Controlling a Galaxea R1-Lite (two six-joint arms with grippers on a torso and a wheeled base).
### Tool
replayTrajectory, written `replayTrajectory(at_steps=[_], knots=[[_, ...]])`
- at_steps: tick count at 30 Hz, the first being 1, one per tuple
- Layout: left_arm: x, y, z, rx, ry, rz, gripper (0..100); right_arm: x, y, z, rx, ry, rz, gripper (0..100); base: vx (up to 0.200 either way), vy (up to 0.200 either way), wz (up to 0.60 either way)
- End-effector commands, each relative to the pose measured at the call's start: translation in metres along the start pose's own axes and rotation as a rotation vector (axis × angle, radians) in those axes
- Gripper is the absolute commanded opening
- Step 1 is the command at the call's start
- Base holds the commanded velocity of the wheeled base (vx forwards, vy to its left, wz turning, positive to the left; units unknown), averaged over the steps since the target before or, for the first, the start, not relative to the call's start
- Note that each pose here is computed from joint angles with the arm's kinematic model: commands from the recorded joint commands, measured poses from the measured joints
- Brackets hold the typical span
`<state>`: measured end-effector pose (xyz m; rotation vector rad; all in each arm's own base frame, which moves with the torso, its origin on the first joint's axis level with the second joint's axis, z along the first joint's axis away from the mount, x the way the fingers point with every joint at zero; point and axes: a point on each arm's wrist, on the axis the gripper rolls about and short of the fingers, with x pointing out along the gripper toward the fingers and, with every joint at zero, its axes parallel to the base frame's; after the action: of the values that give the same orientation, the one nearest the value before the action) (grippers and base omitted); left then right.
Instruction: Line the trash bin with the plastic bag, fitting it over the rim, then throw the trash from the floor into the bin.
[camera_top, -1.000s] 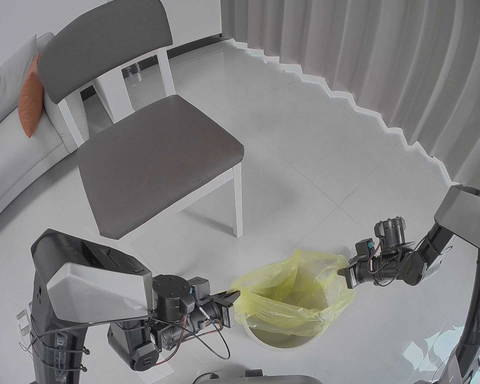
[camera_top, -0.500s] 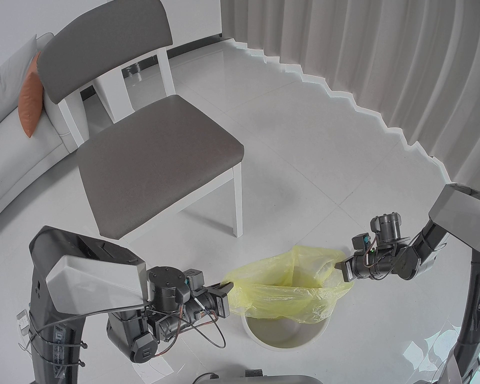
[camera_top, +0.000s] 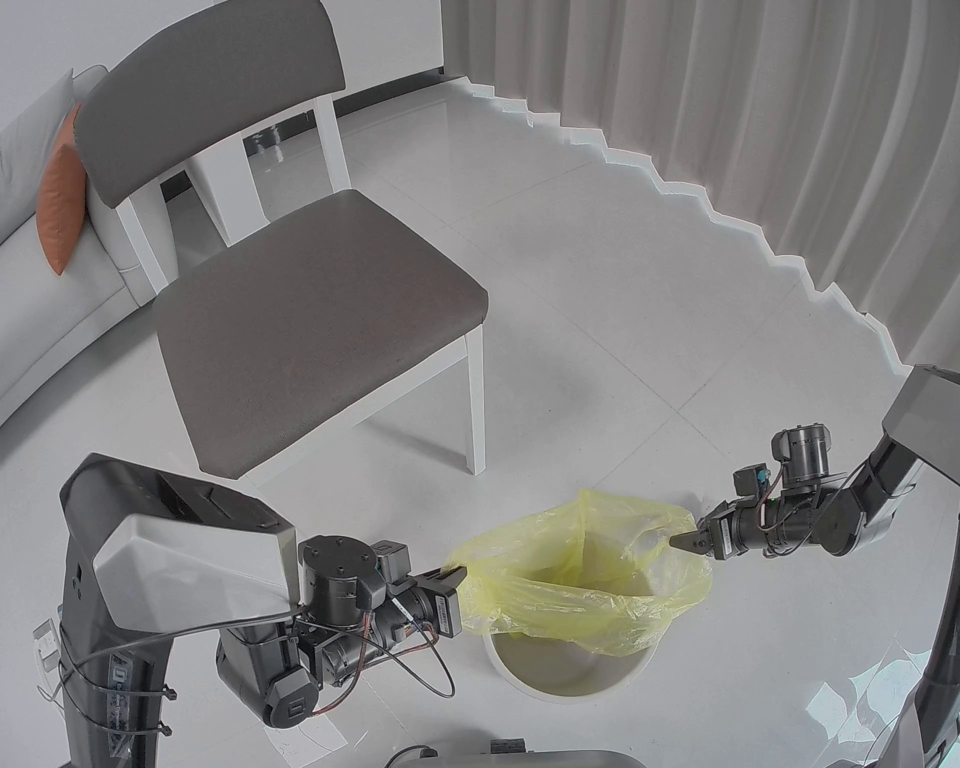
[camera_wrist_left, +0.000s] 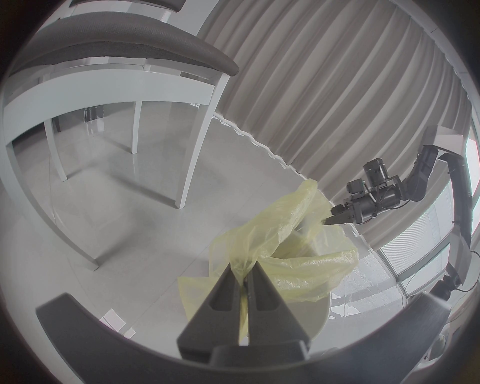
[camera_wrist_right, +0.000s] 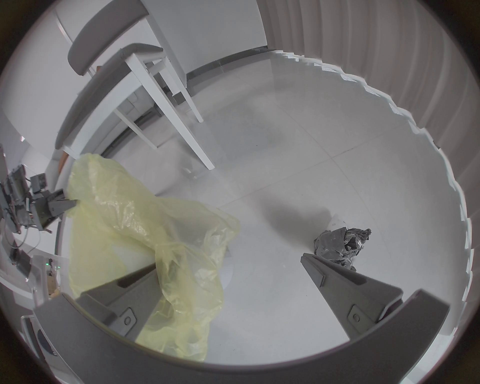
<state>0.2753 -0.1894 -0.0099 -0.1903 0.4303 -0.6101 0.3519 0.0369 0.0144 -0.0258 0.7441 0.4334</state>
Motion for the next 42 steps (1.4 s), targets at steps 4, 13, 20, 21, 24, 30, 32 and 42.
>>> replayTrajectory(at_steps=[4,13,20,21,24,30,32,42], knots=[[0.006,0.008,-0.005,-0.004,0.008,0.04,0,-0.046,0.006,0.002,0.005,-0.049,0.01,100,0.0,0.0,0.0],[0.012,0.004,-0.009,0.002,0.01,0.029,0,-0.055,0.015,0.004,-0.012,-0.06,0.024,100,0.0,0.0,0.0],[-0.01,-0.003,0.002,0.004,-0.007,0.026,0,-0.039,0.006,-0.004,0.002,-0.029,0.019,100,0.0,0.0,0.0],[-0.015,-0.006,0.003,0.006,-0.004,0.016,0,-0.034,0.004,-0.005,0.003,-0.023,0.019,100,0.0,0.0,0.0],[-0.021,-0.008,0.004,0.005,-0.002,0.015,0,-0.03,0.003,-0.007,0.002,-0.025,0.019,100,0.0,0.0,0.0],[-0.006,-0.002,-0.007,0.002,0.017,0.026,0,-0.047,0.011,-0.005,-0.009,-0.052,0.02,100,0.0,0.0,0.0],[0.0,0.001,-0.01,-0.001,0.018,0.032,0,-0.054,0.015,-0.006,-0.013,-0.056,0.022,100,0.0,0.0,0.0],[-0.022,-0.002,-0.007,-0.025,0.015,0.048,100,-0.077,0.034,-0.006,-0.046,-0.08,0.06,100,0.0,0.0,0.0]])
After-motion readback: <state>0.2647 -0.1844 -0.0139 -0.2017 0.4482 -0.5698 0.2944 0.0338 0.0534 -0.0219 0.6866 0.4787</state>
